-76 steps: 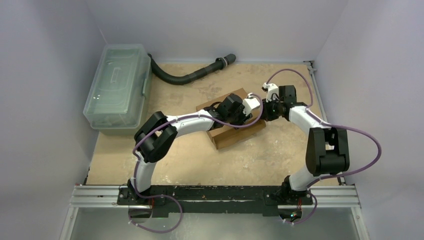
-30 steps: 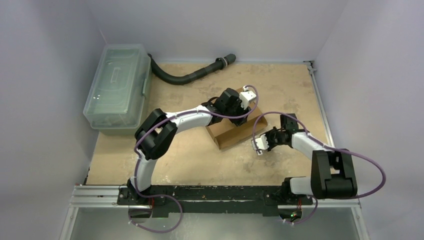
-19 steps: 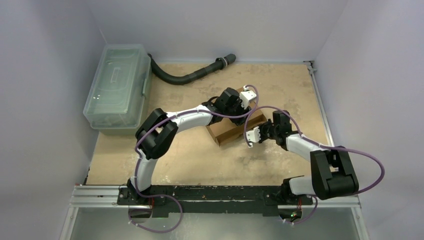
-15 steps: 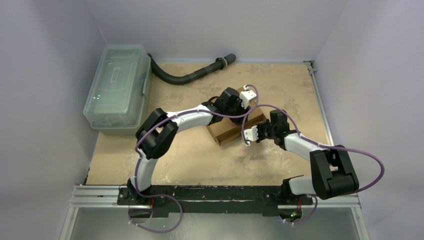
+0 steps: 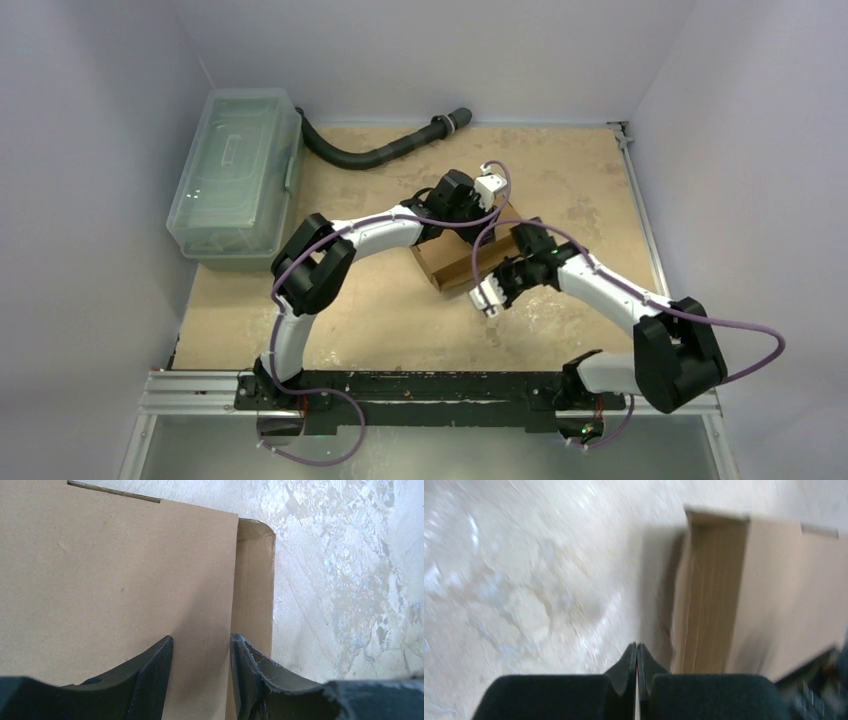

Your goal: Fold the paper box

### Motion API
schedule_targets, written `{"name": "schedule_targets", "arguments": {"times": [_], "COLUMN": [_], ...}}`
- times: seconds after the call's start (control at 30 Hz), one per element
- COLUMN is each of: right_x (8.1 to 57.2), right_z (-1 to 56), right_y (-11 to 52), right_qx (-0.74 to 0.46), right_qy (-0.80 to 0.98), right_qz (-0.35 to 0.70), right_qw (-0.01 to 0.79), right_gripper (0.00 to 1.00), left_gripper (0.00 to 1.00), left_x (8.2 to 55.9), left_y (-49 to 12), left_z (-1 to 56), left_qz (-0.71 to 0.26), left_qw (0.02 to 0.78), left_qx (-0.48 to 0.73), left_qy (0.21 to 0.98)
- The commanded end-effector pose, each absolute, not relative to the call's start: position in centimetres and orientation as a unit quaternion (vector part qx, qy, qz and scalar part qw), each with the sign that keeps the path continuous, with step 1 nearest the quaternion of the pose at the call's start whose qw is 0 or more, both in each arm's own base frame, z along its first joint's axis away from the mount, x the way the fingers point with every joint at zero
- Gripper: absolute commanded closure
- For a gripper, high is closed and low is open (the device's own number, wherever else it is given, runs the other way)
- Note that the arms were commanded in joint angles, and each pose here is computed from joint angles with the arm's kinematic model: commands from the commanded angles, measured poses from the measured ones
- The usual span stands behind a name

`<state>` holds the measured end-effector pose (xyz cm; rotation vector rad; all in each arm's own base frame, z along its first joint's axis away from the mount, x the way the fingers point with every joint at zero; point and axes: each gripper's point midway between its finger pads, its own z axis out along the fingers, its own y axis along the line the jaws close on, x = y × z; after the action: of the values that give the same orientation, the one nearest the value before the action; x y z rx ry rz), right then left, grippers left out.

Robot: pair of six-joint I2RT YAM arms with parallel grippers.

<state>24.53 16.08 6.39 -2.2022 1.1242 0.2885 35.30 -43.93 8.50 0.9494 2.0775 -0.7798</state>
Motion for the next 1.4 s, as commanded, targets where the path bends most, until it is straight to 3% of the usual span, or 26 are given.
{"name": "schedule_targets", "arguments": {"times": [0.0, 0.27, 0.43, 0.63, 0.8, 1.0, 1.27, 1.37], "right_x": [22.3, 24.7, 29.4, 31.0, 29.0, 20.8, 24.5, 25.9], "right_z": [6.3, 4.5, 8.7, 11.2, 9.6, 8.2, 8.2, 6.6], "right_y": [21.0, 26.6, 27.7, 27.8, 28.2, 24.5, 16.1, 12.7], "right_qx": [-0.850, -0.819, -0.718, -0.640, -0.679, -0.819, -0.777, -0.767], "right_qy": [0.384, 0.437, 0.507, 0.552, 0.536, 0.443, 0.532, 0.558], "right_qz": [0.122, 0.016, -0.050, -0.052, -0.015, 0.164, 0.102, 0.072], "right_qw": [0.340, 0.371, 0.474, 0.532, 0.501, 0.325, 0.321, 0.307], "right_gripper": [1.00, 1.00, 1.00, 1.00, 1.00, 1.00, 1.00, 1.00], "left_gripper": [0.54, 0.55, 0.55, 0.55, 0.55, 0.49, 0.29, 0.14], "left_x": [33.4, 33.1, 32.9, 32.7, 32.8, 34.9, 39.1, 40.9], "left_y": [-42.5, -42.5, -42.6, -42.5, -42.8, -42.2, -42.0, -40.3], "left_z": [3.4, 3.0, 2.6, 1.8, 1.9, 4.3, 16.6, 19.6], "left_qz": [-0.296, -0.298, -0.301, -0.303, -0.306, -0.299, -0.334, -0.303], "left_qw": [0.269, 0.256, 0.248, 0.239, 0.242, 0.272, 0.402, 0.453], "left_qx": [0.348, 0.348, 0.351, 0.348, 0.344, 0.323, 0.283, 0.275], "left_qy": [0.848, 0.852, 0.852, 0.854, 0.854, 0.855, 0.804, 0.792]}}
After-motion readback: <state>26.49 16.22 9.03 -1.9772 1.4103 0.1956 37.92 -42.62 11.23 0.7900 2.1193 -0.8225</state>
